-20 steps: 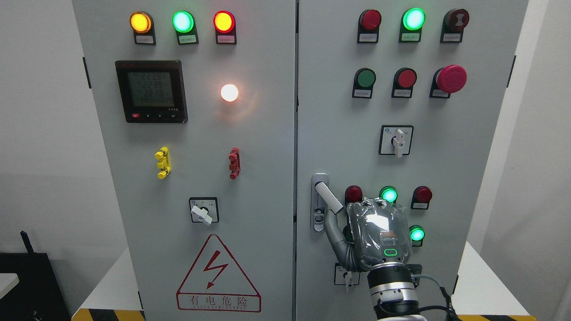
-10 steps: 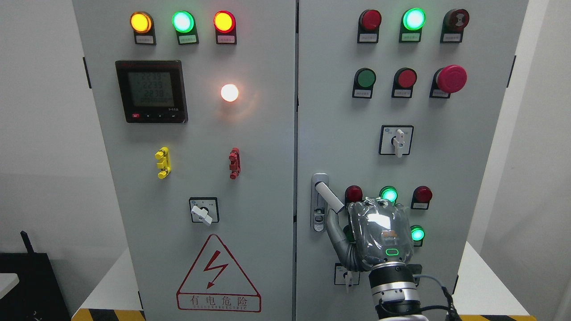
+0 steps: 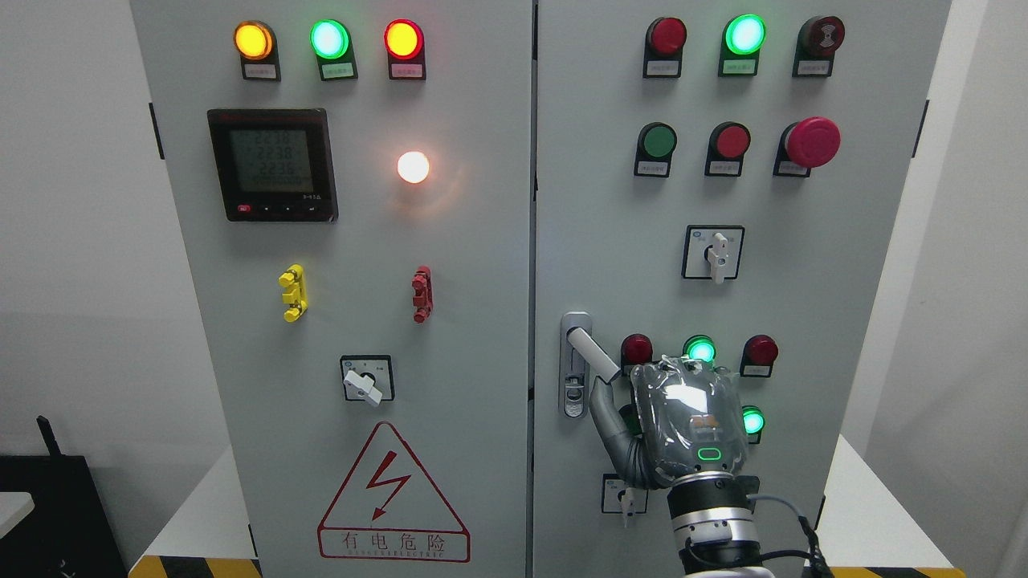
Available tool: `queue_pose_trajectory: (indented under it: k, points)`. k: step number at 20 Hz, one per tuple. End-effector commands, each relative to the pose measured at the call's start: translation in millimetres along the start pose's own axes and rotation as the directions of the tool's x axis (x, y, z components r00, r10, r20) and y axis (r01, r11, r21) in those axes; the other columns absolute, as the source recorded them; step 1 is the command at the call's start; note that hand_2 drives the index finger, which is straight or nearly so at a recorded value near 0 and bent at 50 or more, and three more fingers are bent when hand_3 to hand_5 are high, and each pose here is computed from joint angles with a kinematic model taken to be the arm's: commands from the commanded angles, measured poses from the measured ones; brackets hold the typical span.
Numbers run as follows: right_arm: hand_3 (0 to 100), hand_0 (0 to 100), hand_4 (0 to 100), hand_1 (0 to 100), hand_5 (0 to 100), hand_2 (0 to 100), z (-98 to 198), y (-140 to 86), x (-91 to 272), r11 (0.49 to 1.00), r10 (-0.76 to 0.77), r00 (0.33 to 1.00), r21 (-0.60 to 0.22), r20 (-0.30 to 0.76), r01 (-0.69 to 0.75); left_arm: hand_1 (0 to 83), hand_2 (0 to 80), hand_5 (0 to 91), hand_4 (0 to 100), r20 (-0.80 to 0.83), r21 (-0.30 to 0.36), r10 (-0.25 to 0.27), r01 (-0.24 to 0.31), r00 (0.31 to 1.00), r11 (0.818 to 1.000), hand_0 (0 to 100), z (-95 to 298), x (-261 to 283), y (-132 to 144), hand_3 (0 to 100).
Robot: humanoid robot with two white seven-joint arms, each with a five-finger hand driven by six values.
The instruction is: Release door handle
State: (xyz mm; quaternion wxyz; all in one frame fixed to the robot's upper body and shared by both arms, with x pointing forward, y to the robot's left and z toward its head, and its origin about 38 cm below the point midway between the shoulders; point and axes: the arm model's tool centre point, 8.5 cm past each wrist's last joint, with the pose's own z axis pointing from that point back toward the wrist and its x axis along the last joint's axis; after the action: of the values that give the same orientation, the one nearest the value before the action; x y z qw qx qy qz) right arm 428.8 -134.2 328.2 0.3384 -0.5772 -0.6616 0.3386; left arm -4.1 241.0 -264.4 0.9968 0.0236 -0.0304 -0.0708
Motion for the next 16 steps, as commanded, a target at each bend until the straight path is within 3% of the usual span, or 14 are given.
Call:
queue_pose_trajectory:
  k: [1,16]
  points:
    - [100,64,92,0,97,100,-0.8,-1.8,7.8,0.999,-0.032,0.999,-0.001,-0.003,0.032,38.9,0.0,0.0,0,0.0,-0.002,-0.024,0.024,1.0,1.0,12,0.0,0.1,-0.5,0]
    - [100,64,92,0,97,100,-0.8,-2.9,6.0,0.999,-0.033,0.999,-0.005,-0.017,0.033,38.9,0.0,0.0,0,0.002,-0.002,-0.024,0.024,1.0,1.0,12,0.0,0.3,-0.5,0]
